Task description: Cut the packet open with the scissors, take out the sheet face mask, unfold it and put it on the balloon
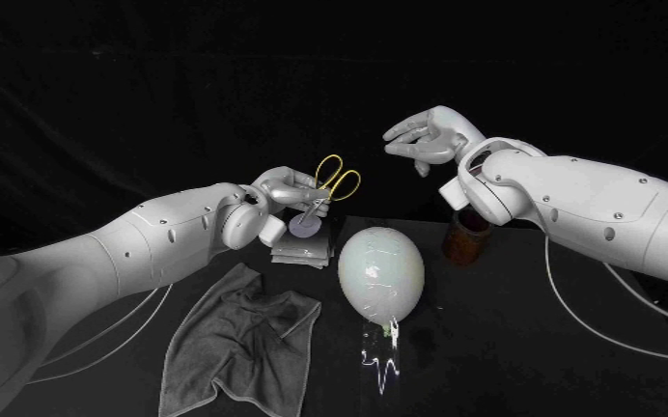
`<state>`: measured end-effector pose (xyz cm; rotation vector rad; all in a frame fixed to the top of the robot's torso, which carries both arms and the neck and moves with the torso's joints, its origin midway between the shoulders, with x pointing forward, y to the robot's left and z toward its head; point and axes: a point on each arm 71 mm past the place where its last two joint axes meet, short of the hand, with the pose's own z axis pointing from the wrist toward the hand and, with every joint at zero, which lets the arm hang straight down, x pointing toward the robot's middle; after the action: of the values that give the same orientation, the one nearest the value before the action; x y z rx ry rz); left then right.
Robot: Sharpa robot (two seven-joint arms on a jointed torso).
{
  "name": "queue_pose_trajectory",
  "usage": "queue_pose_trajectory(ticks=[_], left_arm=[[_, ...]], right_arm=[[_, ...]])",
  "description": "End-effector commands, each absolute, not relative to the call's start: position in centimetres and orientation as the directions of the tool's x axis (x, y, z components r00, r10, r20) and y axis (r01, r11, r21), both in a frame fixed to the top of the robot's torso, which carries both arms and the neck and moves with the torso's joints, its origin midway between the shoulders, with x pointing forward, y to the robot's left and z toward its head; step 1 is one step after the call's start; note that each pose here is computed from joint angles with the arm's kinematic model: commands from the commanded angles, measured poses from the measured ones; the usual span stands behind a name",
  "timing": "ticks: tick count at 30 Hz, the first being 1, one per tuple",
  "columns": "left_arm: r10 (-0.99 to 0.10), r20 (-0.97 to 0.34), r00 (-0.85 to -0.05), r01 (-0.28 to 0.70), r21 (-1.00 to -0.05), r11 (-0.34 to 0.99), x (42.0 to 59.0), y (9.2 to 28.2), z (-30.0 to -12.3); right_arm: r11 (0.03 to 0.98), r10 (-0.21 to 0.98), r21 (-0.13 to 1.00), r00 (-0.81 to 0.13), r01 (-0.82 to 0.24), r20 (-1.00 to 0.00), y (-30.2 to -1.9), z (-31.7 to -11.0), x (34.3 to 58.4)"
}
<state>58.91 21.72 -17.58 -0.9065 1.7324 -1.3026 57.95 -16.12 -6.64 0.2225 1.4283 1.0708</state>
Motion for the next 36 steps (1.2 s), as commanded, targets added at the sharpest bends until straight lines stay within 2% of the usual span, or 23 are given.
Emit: queue_pose_trajectory(ticks=[1,7,11,15,24,36], left_arm=[[-0.858,-0.165,-0.487,-0.096,-0.966,0.241,58.6,21.2,-17.6],[-0.848,-0.160,-0.505,-0.103,-0.965,0.243,58.3,20.8,-17.6],[-0.844,-0.155,-0.514,-0.108,-0.964,0.243,58.2,20.6,-17.6],[-0.846,-0.151,-0.512,-0.114,-0.964,0.241,58.2,20.5,-17.6],[-0.840,-0.155,-0.520,-0.117,-0.961,0.250,57.9,20.2,-17.6],[-0.827,-0.158,-0.540,-0.112,-0.960,0.256,57.4,19.6,-17.6]], right_arm=[[0.645,0.406,0.384,-0.130,-0.661,-0.905,-13.8,-6.4,56.3],[0.649,0.179,0.094,0.031,-0.755,-0.983,-10.5,-6.3,54.2],[0.654,0.117,-0.026,0.135,-0.756,-0.984,-8.8,-6.3,53.5],[0.661,0.109,-0.079,0.200,-0.746,-0.974,-7.7,-6.2,53.3],[0.653,0.074,-0.146,0.253,-0.744,-0.965,-5.7,-6.9,52.8],[0.668,-0.022,-0.176,0.218,-0.723,-0.976,-5.5,-8.1,53.4]])
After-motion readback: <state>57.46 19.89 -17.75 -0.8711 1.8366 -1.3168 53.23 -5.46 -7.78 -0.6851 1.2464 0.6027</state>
